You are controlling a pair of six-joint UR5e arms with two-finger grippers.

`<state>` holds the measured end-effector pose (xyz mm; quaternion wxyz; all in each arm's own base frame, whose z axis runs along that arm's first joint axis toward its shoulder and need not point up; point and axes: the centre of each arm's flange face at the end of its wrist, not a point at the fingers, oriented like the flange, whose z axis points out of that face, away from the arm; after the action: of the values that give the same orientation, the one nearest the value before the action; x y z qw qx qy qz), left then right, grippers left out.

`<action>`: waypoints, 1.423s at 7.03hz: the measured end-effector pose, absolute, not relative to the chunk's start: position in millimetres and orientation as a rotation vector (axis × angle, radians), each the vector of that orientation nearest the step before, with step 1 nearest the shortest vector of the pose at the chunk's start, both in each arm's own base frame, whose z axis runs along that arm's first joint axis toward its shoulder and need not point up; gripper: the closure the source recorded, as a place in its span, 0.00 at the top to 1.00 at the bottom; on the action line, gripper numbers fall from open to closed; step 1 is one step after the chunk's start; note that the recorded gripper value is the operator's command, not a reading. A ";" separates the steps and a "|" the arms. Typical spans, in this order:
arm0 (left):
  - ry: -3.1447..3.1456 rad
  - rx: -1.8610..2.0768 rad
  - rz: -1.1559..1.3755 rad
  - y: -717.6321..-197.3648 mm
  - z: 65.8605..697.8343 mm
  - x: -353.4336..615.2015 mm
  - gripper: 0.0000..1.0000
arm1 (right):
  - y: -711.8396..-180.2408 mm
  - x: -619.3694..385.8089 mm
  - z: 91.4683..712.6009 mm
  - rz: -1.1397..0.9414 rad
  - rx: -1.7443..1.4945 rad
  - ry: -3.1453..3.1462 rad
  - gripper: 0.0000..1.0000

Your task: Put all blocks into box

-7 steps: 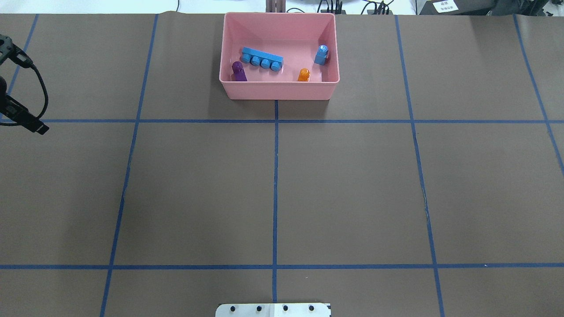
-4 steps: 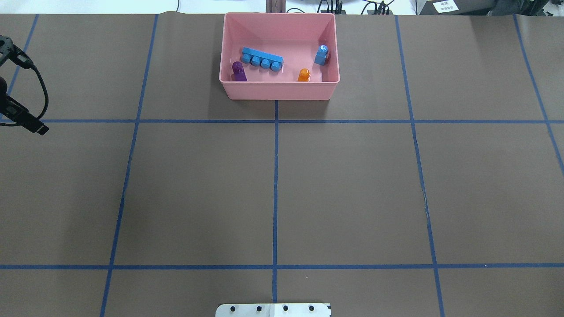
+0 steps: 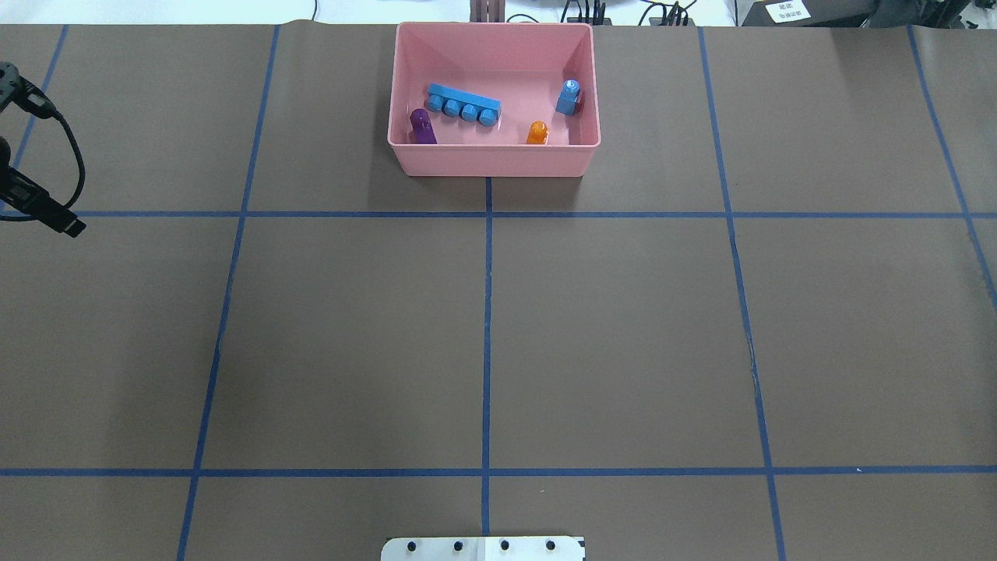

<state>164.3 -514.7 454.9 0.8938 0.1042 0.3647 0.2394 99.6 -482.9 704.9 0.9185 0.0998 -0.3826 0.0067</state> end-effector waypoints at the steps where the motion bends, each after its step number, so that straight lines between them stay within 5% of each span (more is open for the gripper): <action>1: 0.755 0.177 0.408 -511.2 463.4 157.5 1.00 | -528.9 96.3 667.2 0.008 0.199 -0.786 0.00; 5: 0.703 0.185 0.295 -522.9 530.1 37.1 1.00 | -646.2 41.3 528.8 -0.028 0.169 -0.806 0.00; 10: 0.726 0.185 0.222 -486.5 615.9 -89.1 1.00 | -718.0 -128.9 357.7 0.027 0.119 -0.872 0.00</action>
<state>-89.1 -486.5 615.9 0.9246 0.0902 0.3539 0.1083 -128.9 -718.0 357.7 0.9046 0.0574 -0.4221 0.0129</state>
